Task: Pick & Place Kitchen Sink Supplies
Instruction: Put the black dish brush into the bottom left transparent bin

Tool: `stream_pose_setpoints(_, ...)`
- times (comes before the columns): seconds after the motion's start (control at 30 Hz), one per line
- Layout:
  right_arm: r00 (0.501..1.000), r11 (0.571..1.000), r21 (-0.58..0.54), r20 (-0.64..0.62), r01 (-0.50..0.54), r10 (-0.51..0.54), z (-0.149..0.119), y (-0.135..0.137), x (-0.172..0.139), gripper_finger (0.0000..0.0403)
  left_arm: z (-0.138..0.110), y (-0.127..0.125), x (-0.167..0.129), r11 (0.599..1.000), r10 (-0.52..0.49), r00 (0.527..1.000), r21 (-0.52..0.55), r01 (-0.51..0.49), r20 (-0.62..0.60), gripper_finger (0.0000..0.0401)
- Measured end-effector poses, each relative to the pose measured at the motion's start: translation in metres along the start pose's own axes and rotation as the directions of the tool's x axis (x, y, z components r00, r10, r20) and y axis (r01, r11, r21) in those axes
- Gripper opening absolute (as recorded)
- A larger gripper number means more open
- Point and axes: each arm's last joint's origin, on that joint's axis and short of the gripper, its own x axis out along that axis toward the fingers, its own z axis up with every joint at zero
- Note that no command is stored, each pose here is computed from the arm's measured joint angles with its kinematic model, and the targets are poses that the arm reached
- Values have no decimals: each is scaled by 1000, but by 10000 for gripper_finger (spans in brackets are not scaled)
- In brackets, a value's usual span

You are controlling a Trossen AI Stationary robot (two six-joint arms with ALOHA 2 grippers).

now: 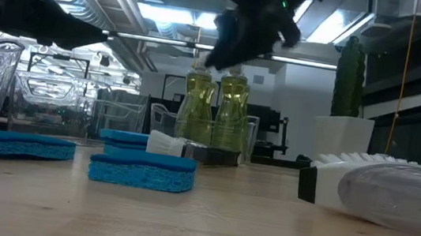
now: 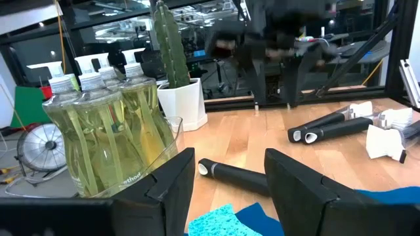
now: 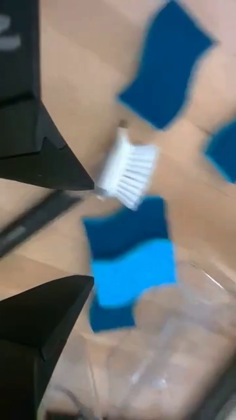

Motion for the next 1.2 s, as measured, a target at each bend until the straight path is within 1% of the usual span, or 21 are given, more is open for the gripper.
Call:
stream_pose_setpoints(0.1, 1000, 1000, -25, -20, -11, 10, -9, 5, 14, 220, 0, 0, 0, 1000, 0, 1000, 0, 0, 0, 180)
stream_pose_setpoints(0.17, 1000, 998, -59, -29, 6, -8, -13, 7, 21, 220, 0, 0, 0, 1000, 0, 1000, 0, 0, 0, 179)
stream_pose_setpoints(0.27, 998, 997, -73, -51, 27, -31, -15, 8, 30, 220, 0, 0, 0, 1000, 0, 1000, 0, 0, 0, 178)
stream_pose_setpoints(0.4, 994, 986, -160, -90, 53, -68, -18, 8, 41, 220, 0, 0, 0, 1000, 0, 1000, 0, 0, 0, 180)
stream_pose_setpoints(0.5, 991, 982, -172, -95, 75, -92, -18, 8, 43, 220, 0, 0, 0, 1000, -1, 1000, 0, 1, 0, 179)
stream_pose_setpoints(0.73, 991, 978, -164, -16, 129, -133, -11, 3, 43, 220, 0, 0, 0, 1000, 0, 1000, 0, 0, 0, 180)
stream_pose_setpoints(0.87, 995, 981, -173, -22, 92, -97, -12, 5, 43, 220, 0, 0, 0, 1000, 0, 1000, 0, 0, 0, 179)
stream_pose_setpoints(1.03, 994, 984, -177, -102, 29, -47, -20, 10, 43, 220, 0, 0, 0, 1000, 0, 1000, 0, 0, 0, 179)
stream_pose_setpoints(1.2, 989, 984, -177, -148, -8, -19, -27, 14, 57, 220, 0, 0, 0, 1000, 0, 1000, 0, 0, 0, 180)
